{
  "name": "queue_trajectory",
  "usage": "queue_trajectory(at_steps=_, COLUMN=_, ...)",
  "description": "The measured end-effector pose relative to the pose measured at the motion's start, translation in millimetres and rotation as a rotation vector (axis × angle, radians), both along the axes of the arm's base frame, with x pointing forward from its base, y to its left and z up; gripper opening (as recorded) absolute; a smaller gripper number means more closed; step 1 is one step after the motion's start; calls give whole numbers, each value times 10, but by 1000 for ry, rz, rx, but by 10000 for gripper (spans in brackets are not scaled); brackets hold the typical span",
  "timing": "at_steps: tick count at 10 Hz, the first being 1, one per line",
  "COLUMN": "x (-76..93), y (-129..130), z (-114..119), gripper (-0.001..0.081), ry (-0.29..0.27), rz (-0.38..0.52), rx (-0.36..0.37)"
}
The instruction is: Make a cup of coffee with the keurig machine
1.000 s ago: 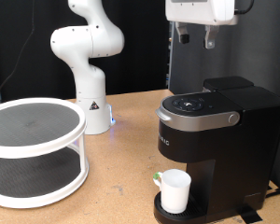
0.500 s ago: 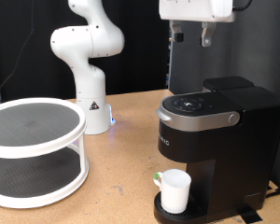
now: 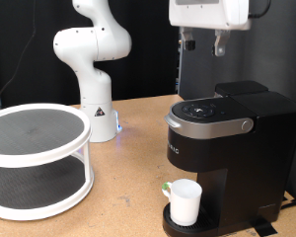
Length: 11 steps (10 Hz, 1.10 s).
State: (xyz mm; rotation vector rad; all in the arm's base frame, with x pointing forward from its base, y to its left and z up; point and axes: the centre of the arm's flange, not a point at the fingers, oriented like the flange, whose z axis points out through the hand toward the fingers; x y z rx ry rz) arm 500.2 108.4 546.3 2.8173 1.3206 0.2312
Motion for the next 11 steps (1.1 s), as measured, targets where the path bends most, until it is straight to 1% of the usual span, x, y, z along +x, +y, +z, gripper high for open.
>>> queue_trajectory(at_steps=2, x=75, y=7, z=-141, gripper=805, ry=4, rz=2, rx=-22)
queue_trajectory(at_steps=5, x=121, y=50, z=-361, gripper=805, ry=24, rz=14, rx=-38)
queue_trajectory(at_steps=6, x=118, y=62, z=-413, gripper=697, ry=27, rz=18, rx=-41)
queue_trajectory(at_steps=7, x=112, y=70, z=-467, gripper=697, ry=31, rz=21, rx=-45)
queue_trajectory(at_steps=8, x=106, y=76, z=-523, gripper=529, ry=36, rz=26, rx=-51)
queue_trajectory(at_steps=9, x=99, y=81, z=-582, gripper=529, ry=41, rz=31, rx=-61)
queue_trajectory(at_steps=11, x=77, y=100, z=-708, gripper=171, ry=48, rz=36, rx=-80)
